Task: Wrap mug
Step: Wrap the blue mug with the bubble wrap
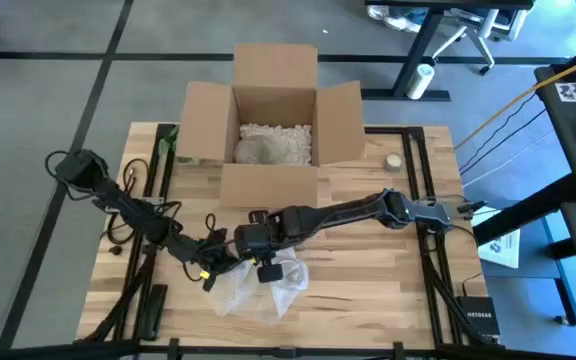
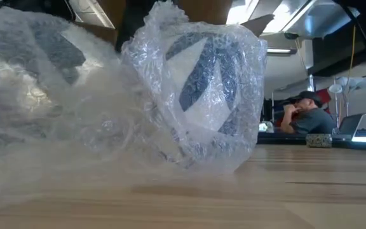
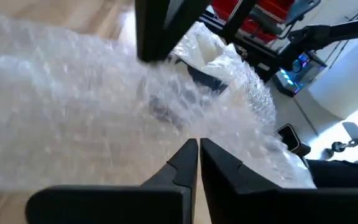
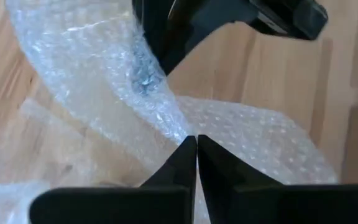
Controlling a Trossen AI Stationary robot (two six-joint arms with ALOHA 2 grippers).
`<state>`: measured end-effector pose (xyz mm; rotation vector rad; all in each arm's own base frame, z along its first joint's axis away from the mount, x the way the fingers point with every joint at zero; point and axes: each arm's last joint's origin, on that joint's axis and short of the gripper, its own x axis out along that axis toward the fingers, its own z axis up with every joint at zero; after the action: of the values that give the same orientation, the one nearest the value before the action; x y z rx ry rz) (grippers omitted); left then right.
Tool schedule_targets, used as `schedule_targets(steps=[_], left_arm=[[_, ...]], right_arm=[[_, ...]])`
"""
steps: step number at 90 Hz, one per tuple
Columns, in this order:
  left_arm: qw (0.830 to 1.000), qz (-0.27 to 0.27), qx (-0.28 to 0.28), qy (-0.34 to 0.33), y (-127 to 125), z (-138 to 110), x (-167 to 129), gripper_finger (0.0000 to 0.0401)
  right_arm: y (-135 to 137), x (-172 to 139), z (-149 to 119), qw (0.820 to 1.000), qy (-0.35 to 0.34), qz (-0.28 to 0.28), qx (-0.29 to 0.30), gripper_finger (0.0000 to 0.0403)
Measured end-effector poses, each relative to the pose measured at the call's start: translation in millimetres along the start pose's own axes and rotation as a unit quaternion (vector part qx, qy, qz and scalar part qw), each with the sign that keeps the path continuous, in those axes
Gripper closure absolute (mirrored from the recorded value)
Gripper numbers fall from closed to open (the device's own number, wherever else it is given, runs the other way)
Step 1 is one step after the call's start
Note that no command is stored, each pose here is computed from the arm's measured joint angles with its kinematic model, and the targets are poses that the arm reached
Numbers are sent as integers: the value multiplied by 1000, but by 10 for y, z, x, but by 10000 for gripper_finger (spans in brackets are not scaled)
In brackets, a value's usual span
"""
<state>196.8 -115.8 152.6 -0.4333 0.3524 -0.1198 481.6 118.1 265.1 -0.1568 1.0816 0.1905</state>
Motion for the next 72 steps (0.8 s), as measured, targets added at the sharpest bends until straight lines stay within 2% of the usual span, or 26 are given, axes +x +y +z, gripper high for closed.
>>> schedule_targets(steps=[29,55,72], left_arm=[[1000,3,2,2,9,-1,3,401],[1000,4,13,2,10,-2,3,401],[1000,6,16,4,12,-6,3,401]], right_arm=[[173,-470,-31,1000,-5,9,22,403],[406,-578,-231,994,86,13,61,403],[604,-615,-312,990,117,9,72,403]])
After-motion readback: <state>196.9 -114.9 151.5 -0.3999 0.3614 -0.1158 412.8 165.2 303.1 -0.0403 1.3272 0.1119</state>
